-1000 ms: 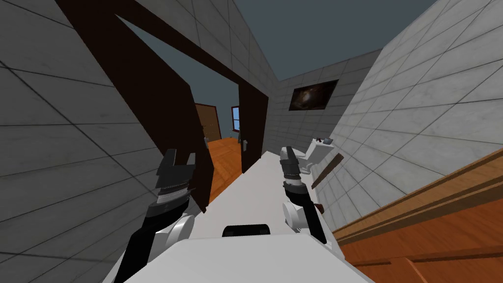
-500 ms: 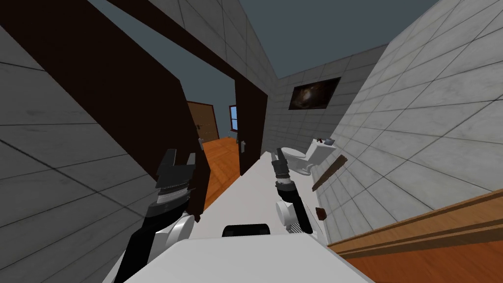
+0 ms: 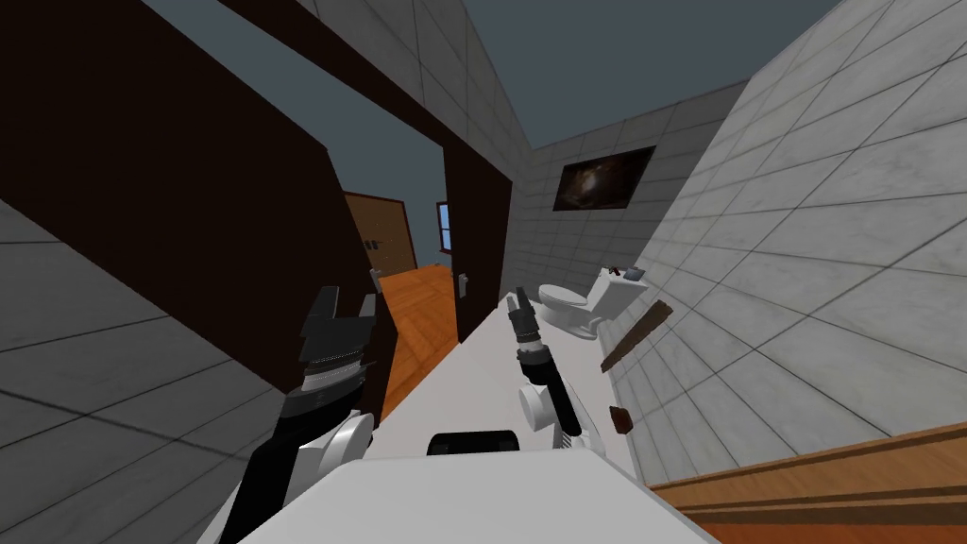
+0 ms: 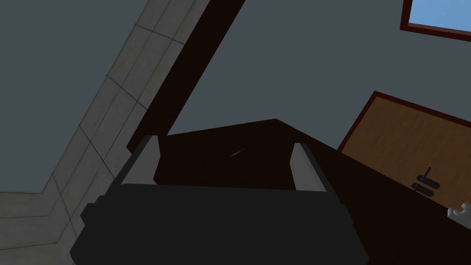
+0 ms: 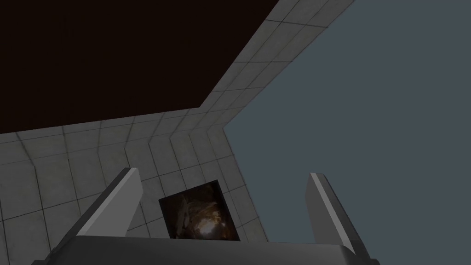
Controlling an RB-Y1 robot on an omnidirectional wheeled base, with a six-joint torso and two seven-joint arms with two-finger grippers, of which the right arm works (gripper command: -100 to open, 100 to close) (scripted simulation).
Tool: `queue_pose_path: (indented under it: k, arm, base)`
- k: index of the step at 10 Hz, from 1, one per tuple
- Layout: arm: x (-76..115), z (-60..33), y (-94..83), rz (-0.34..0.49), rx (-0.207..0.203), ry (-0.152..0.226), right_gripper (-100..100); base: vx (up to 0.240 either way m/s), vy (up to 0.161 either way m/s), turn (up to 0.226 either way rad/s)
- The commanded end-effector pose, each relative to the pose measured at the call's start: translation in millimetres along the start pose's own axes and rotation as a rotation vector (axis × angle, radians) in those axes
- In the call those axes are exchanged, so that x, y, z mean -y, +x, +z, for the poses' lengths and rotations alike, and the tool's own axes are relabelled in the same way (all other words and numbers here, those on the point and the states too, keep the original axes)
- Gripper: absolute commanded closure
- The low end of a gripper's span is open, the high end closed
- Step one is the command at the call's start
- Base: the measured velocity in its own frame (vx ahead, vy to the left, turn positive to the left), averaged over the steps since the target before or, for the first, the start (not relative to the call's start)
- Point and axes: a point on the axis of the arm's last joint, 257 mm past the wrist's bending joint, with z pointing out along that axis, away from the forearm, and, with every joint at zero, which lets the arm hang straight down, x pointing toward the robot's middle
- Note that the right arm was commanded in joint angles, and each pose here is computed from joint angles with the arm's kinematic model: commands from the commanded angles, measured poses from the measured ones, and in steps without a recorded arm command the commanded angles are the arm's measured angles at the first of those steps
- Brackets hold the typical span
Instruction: Push the door open
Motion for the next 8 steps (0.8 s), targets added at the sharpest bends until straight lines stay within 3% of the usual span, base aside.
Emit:
queue_pose_path:
  k: [1, 8]
  arm:
    - [11.1, 0.4, 14.0, 0.033, -0.025, 0.015, -100]
    - [53.0, -0.8, 85.9, 0.178, -0.157, 0.092, -100]
  base:
    - [0.127, -0.025, -0.046]
    - [0.135, -0.030, -0.042]
